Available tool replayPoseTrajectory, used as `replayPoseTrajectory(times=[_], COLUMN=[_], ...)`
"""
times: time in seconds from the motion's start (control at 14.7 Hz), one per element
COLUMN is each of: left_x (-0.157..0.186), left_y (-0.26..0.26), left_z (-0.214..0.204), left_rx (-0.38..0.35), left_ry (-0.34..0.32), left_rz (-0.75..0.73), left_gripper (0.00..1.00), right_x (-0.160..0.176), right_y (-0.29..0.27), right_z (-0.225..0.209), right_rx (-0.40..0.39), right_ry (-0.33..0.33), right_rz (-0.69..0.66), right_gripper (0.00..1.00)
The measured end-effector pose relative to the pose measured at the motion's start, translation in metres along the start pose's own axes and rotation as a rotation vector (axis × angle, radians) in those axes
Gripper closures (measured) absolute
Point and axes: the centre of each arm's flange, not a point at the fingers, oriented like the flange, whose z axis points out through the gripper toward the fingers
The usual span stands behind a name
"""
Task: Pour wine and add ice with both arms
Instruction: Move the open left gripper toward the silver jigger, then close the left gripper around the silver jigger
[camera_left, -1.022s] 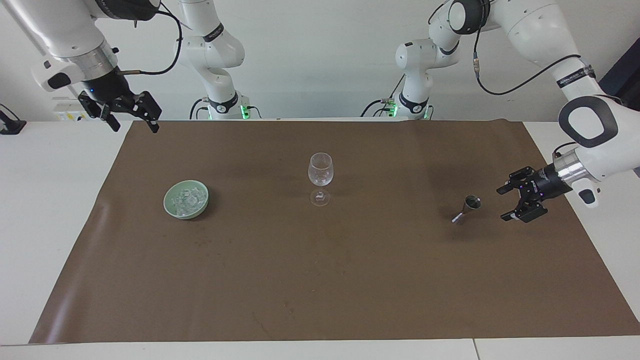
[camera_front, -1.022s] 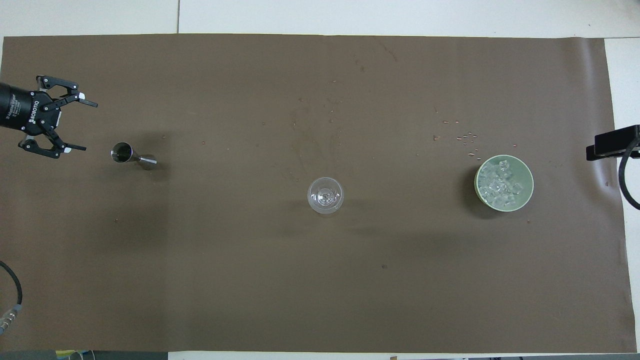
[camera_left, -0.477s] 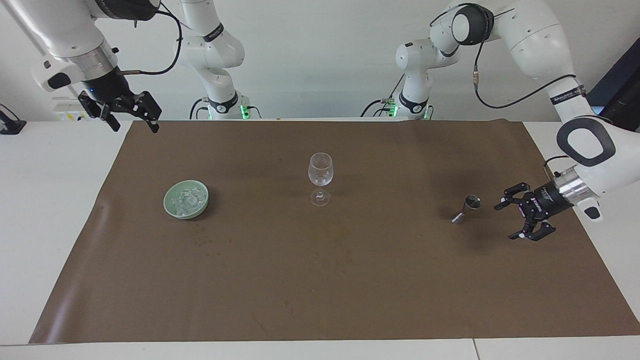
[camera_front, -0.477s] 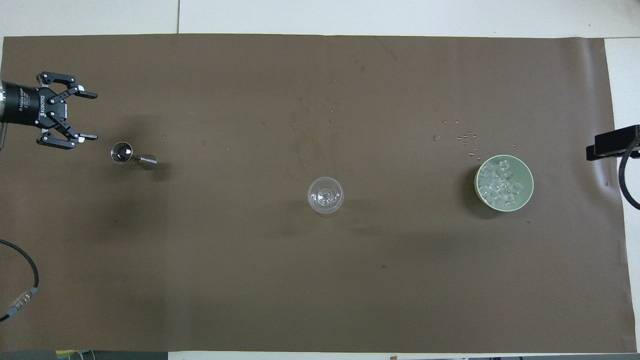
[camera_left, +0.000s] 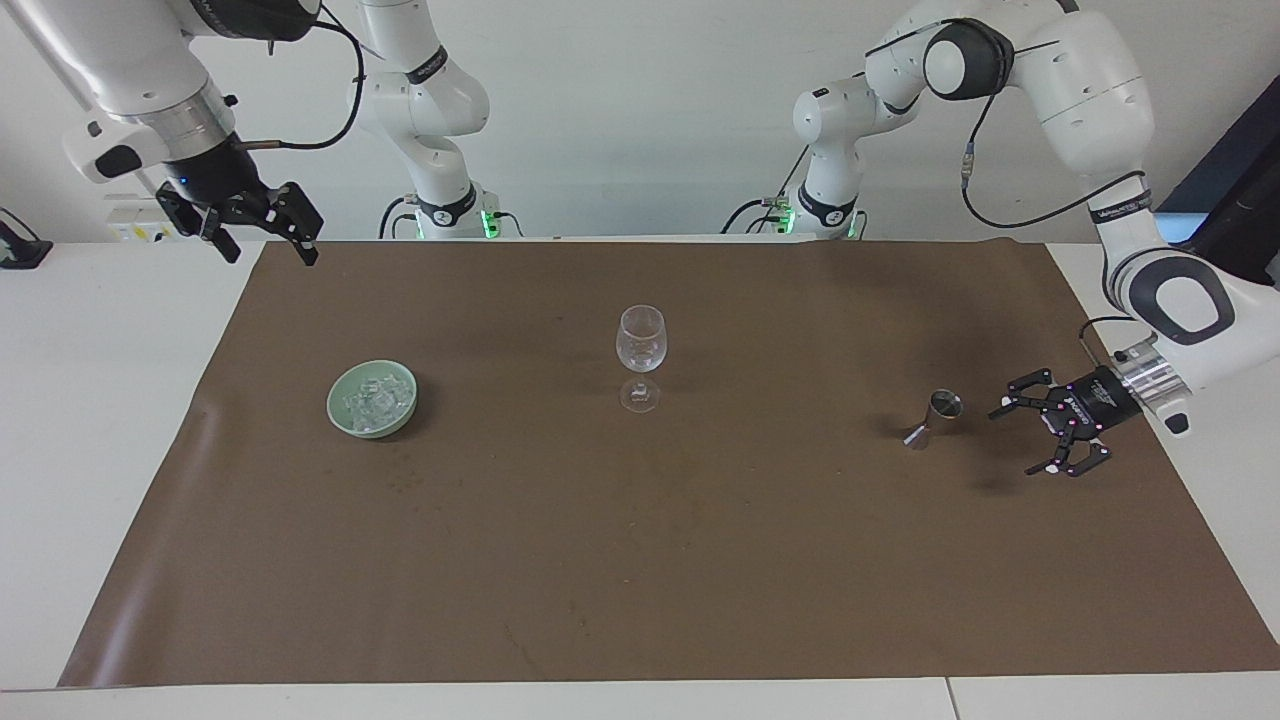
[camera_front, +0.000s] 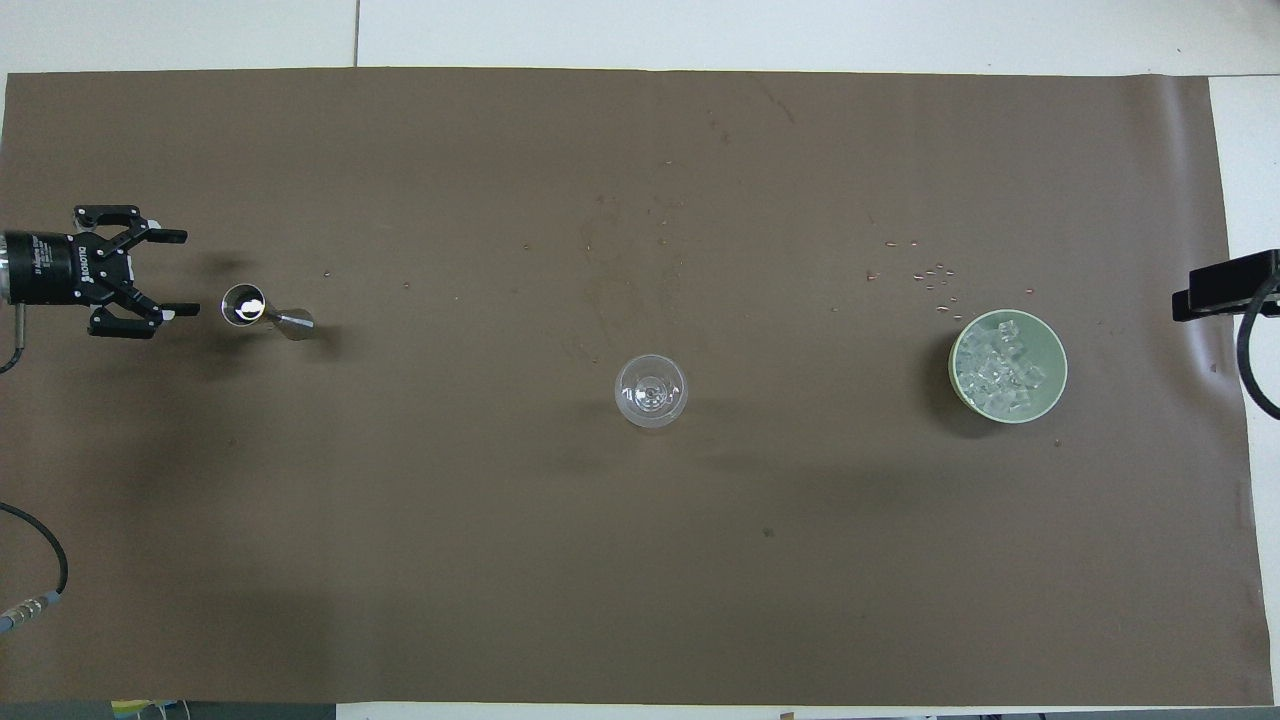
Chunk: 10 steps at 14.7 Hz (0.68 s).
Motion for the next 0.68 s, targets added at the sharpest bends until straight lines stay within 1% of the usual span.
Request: replayPoseTrajectory(times=[0.14,0.34,0.48,0.68], left_x=[0.01,0.022,0.021,0.016], left_y=[-0.013,-0.039,-0.049,-0.063], left_z=[0.014,0.029,0.034,0.049], left_rx=[-0.012,-0.023,-0.038,-0.063], left_ry=[-0.052,-0.102,-0.14,-0.208], left_rz=[0.02,0.028,0.023,0.059], left_gripper=[0.0,0.0,0.0,0.0], right_x=[0.0,0.0,0.0,0.0], right_y=[0.0,0.0,0.0,0.0], right_z=[0.0,0.0,0.0,0.0], right_rx=[0.0,0.0,0.0,0.0], right_ry=[0.0,0.0,0.0,0.0], right_rz=[0.0,0.0,0.0,0.0], right_gripper=[0.0,0.0,0.0,0.0])
